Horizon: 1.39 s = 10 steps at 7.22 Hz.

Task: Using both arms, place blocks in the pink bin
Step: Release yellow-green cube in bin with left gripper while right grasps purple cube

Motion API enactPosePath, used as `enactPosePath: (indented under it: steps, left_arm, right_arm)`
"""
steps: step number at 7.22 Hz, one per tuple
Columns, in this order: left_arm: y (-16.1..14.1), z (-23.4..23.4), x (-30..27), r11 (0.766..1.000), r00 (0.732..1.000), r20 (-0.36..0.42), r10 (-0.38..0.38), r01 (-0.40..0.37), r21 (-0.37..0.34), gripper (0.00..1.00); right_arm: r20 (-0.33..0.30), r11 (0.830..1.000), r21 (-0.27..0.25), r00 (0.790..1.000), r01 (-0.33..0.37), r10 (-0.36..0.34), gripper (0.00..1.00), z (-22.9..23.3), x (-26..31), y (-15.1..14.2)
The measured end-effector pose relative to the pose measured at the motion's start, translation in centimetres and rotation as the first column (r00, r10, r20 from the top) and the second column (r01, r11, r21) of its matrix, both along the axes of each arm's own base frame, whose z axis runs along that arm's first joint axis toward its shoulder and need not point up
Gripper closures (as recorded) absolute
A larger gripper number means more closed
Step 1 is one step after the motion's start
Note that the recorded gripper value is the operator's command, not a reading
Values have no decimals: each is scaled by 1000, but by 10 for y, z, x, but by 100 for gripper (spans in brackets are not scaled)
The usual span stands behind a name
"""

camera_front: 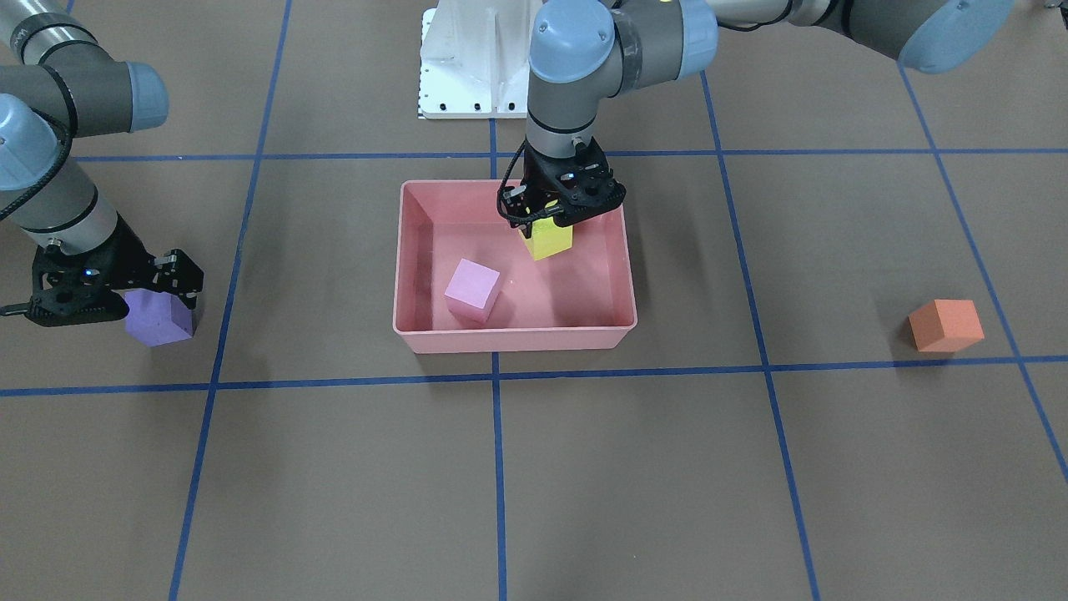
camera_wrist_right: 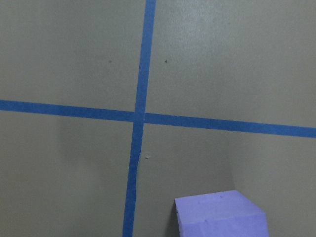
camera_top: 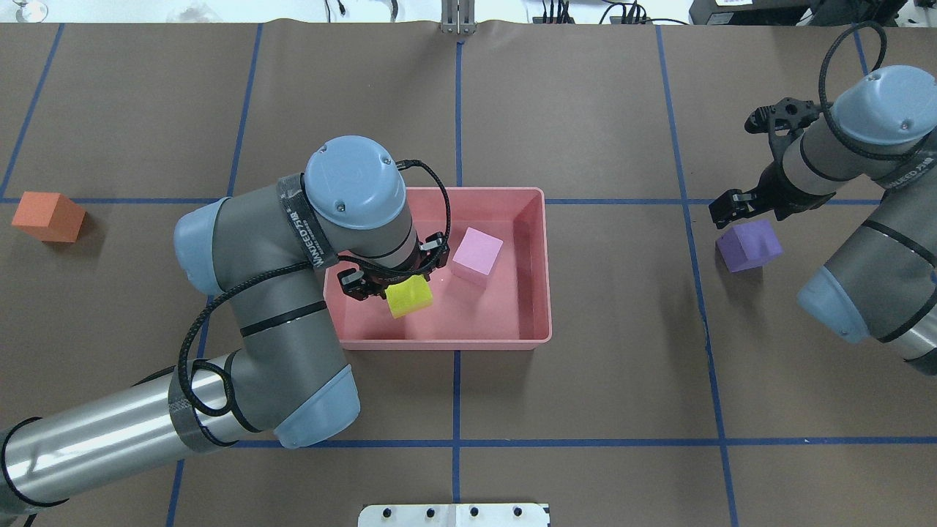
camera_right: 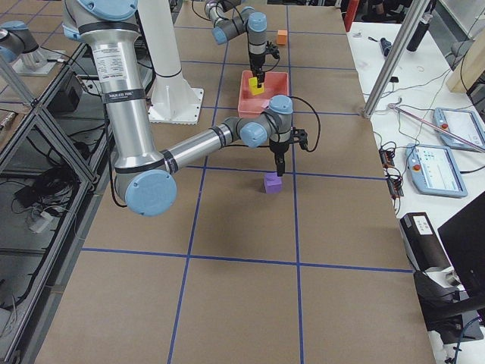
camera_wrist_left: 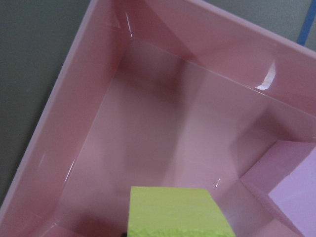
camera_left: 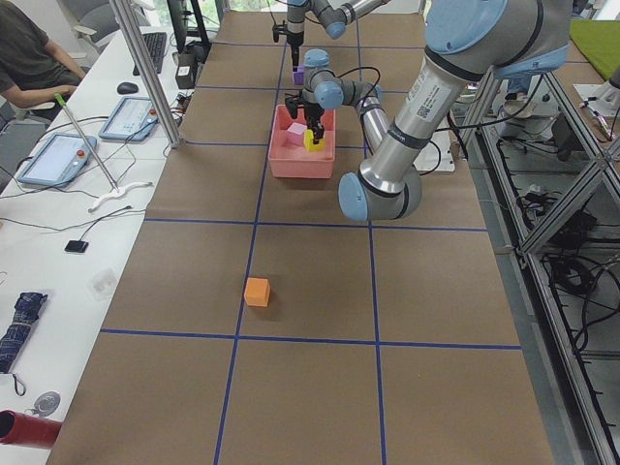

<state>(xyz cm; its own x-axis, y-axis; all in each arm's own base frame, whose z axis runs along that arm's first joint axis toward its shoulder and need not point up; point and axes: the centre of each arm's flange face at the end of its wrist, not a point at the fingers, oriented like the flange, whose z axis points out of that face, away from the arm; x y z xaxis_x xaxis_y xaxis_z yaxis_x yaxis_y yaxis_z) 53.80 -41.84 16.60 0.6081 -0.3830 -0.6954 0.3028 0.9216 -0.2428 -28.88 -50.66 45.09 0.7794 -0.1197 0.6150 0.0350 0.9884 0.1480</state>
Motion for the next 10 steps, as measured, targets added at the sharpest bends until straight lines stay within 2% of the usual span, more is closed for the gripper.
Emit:
enactPosePath:
  steps: [5, 6, 7, 8, 10]
  left_arm:
    - [3, -1, 3, 1000, 1000, 7, -11, 10, 16, 1]
    - [4, -2, 3, 1000, 1000, 6, -11, 11, 16, 1]
    - [4, -2, 2, 1000, 1000, 5, -11, 11, 17, 1]
    - [4, -3, 2, 1000, 1000, 4, -12, 12, 18, 1]
    - [2, -16, -12, 999, 999, -24, -24, 25, 32, 1]
  right_arm:
    - [-104, 999, 25, 994, 48, -45, 0, 28, -27, 18]
    - [-125, 998, 29, 991, 54, -50, 3, 35, -29, 22]
    - [-140, 998, 29, 989, 59, -55, 57, 41, -32, 24]
    - [-149, 998, 24, 987, 65, -60, 100, 46, -37, 25]
    - [-135, 997, 13, 988, 73, -70, 100, 44, -43, 25]
